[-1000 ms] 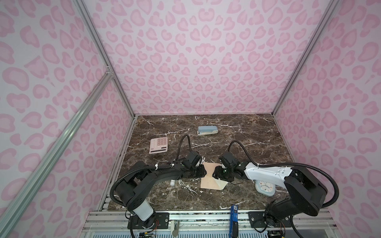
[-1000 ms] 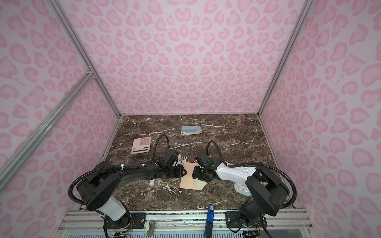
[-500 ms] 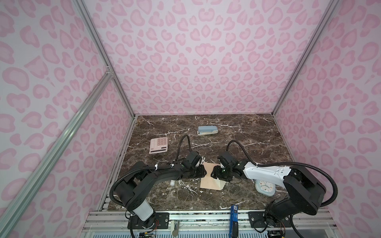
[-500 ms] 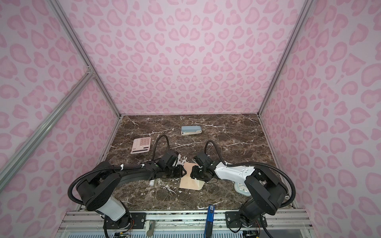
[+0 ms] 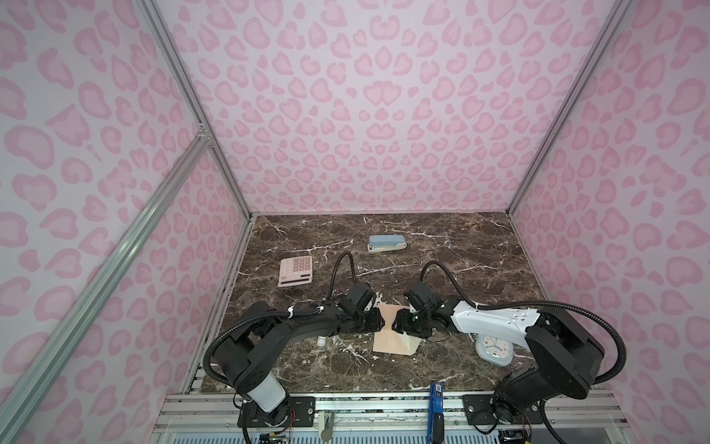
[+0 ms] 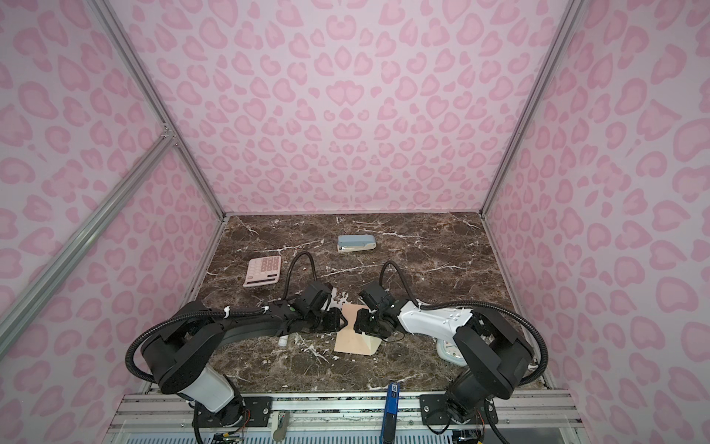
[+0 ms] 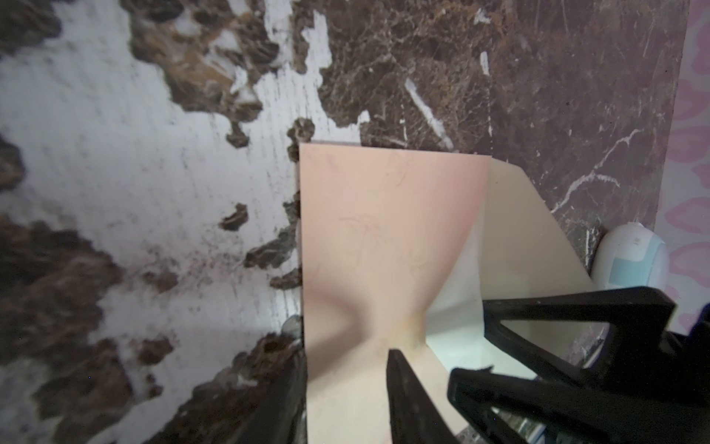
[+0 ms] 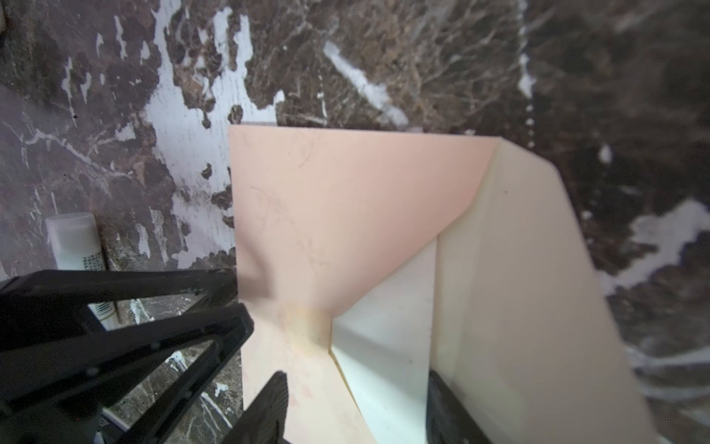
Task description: Place the letter into the envelope and seal it
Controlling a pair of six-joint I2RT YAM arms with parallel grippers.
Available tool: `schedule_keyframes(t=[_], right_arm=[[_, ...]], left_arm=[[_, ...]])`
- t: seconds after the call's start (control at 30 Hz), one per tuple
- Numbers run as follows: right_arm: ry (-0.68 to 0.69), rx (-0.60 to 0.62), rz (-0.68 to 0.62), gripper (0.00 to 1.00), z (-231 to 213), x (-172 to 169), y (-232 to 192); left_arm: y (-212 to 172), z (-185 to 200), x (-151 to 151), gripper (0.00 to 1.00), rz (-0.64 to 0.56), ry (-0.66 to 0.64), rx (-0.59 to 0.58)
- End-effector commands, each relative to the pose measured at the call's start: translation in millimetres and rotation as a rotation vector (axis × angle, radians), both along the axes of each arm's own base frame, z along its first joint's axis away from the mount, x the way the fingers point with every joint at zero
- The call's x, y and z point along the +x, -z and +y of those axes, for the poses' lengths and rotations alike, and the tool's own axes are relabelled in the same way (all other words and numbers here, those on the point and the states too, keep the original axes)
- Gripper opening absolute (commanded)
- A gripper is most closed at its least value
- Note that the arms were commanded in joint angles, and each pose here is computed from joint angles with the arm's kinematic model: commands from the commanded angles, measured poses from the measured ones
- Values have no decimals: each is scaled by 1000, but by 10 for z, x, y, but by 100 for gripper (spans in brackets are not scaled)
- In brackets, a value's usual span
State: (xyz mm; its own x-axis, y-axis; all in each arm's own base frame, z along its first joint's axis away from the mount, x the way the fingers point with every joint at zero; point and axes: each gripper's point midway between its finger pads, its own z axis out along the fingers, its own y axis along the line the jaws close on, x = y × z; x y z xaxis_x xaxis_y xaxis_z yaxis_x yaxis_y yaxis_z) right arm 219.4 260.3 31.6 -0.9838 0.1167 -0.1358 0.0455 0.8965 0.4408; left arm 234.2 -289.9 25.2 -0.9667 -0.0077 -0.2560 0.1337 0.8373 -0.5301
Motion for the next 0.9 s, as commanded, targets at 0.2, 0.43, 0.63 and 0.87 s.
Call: schedule_keyframes(t=[0.2, 0.43, 0.63, 0.87], right_arm=[[-2, -3, 12, 58, 58, -11, 3], [-12, -48, -3, 58, -14, 3, -5], [-23, -108, -43, 60, -128, 33, -84], [-38, -120, -83, 62, -179, 53, -243]], left_arm=[[66, 59, -46, 39, 31, -4, 36], [29, 64, -31, 39, 21, -5, 38], [-13, 75, -21, 40, 10, -8, 41], [-61, 87, -6, 42, 2, -15, 44]])
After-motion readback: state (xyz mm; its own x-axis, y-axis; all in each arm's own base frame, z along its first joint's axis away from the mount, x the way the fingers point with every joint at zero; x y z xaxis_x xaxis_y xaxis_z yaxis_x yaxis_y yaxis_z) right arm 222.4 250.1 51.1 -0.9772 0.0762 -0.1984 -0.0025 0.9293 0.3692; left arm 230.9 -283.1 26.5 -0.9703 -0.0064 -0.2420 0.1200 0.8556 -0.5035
